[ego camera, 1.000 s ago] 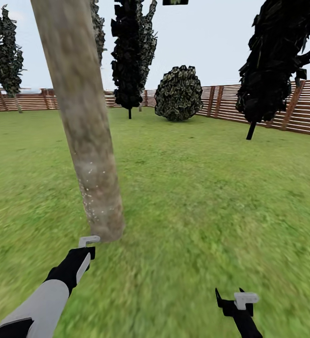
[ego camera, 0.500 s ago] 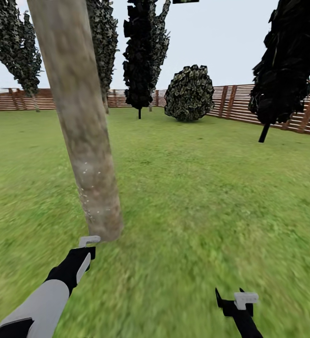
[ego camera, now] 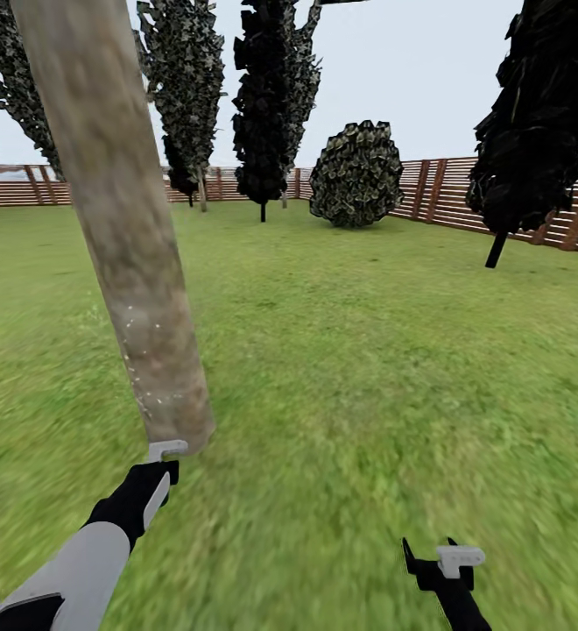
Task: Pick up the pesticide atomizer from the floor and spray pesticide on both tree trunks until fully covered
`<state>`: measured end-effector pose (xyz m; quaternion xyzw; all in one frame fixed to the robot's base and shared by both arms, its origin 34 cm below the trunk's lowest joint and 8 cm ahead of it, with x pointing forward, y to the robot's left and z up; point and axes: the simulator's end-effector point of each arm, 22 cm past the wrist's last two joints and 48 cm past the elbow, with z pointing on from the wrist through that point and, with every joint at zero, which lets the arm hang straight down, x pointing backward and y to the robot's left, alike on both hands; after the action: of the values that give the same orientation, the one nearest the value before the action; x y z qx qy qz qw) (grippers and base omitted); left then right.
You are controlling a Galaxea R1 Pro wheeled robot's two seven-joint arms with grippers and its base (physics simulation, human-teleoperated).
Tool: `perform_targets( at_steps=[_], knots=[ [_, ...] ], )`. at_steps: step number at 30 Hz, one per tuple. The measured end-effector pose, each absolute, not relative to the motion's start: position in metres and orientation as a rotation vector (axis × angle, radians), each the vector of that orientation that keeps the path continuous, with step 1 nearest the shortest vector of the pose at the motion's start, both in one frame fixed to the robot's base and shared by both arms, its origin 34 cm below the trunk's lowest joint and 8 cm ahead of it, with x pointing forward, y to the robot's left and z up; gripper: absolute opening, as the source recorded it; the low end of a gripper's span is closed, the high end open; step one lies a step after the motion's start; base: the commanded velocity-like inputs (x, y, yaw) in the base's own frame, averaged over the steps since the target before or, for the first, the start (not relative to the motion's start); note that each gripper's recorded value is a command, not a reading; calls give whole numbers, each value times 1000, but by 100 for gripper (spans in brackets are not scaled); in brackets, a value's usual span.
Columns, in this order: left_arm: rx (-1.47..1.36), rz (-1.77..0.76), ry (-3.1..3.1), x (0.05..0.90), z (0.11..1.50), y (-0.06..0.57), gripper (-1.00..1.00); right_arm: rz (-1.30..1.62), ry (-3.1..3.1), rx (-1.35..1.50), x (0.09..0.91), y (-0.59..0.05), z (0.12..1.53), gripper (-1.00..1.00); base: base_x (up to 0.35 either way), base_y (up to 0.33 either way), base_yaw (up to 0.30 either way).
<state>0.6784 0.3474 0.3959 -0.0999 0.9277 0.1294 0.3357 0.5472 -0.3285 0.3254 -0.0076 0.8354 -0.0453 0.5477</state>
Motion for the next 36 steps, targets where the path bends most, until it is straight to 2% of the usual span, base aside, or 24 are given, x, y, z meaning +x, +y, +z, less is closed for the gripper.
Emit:
perform_targets(
  at_steps=[7,32,36],
  knots=[
    [-262,341,2418,679,397,349,-100,-105,1980,-17,547,-327,325,100,41,-270,52],
    [-263,341,2419,678,396,349,-100,-103,1980,-16,547,-326,325,100,10,-273,275],
    [-263,343,2419,678,396,349,-100,-104,1980,-17,547,-326,325,100,104,-273,105]
  ],
)
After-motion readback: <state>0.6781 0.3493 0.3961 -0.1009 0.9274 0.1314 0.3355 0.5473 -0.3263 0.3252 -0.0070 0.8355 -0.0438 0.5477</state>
